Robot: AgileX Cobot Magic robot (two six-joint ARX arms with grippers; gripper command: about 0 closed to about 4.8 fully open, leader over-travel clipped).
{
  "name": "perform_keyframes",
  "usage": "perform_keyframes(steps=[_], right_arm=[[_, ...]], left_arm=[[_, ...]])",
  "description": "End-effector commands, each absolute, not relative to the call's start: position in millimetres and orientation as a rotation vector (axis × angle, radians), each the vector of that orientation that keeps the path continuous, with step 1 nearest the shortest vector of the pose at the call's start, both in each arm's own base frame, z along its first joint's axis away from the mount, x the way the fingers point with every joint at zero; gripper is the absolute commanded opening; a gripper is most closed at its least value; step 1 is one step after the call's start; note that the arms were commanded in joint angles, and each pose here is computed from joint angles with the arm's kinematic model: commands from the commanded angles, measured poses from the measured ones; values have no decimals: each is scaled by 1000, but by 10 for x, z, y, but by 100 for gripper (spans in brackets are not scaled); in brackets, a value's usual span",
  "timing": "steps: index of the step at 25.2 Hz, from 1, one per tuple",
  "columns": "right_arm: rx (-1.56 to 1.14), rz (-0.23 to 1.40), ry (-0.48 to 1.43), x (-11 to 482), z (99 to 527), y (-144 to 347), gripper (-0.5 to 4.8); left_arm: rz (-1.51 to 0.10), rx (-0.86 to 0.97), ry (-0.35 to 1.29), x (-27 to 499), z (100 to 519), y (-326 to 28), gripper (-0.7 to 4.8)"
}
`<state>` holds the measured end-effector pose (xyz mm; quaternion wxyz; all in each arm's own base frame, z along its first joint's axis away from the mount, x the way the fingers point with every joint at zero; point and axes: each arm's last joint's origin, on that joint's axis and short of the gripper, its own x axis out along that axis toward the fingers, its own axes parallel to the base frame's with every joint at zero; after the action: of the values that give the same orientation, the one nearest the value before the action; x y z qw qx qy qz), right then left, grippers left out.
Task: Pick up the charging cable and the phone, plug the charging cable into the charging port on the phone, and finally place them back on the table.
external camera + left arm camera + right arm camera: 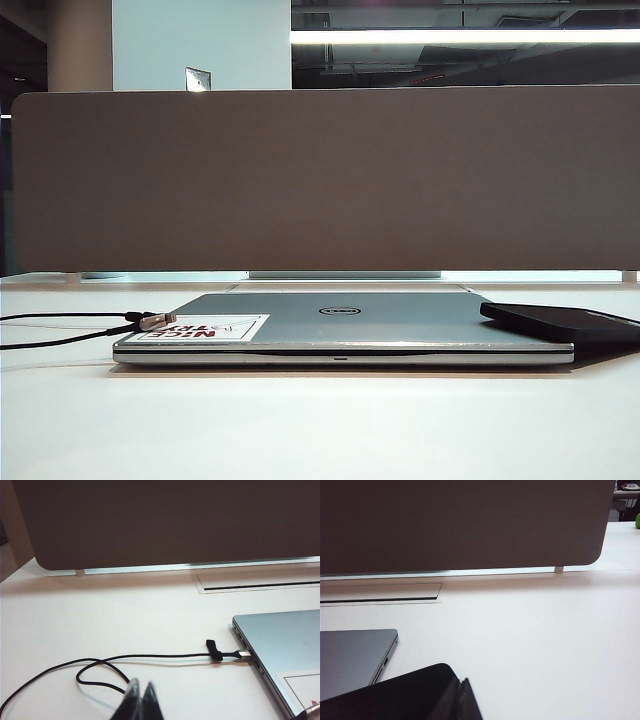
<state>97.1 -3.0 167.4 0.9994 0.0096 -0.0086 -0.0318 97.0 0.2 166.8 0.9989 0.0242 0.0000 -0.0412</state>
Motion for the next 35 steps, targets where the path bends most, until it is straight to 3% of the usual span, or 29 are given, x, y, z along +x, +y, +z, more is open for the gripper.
perform_keyframes(steps=[1,9,13,21,30,35], right_arm=[[23,-67,-39,969,1697,-31,-6],[24,-63,-64,967,1723,-30,-6],[28,-60,-94,946,1820,-28,-6],[57,-60,-82,692,2486,-24,-6],[57,-61,20,728,2894,-24,-6],[63,-11,83,860,3094,-10,-6]], left_arm=[[-82,45,-15,968,1691,1,-6],[-82,36,-19,968,1695,1,-6],[-85,-69,-81,958,1783,1,-6],[-95,-113,-232,824,2494,-4,-6],[-93,-138,-143,1096,3038,5,-6],[-86,-192,28,1282,3233,4,-6]])
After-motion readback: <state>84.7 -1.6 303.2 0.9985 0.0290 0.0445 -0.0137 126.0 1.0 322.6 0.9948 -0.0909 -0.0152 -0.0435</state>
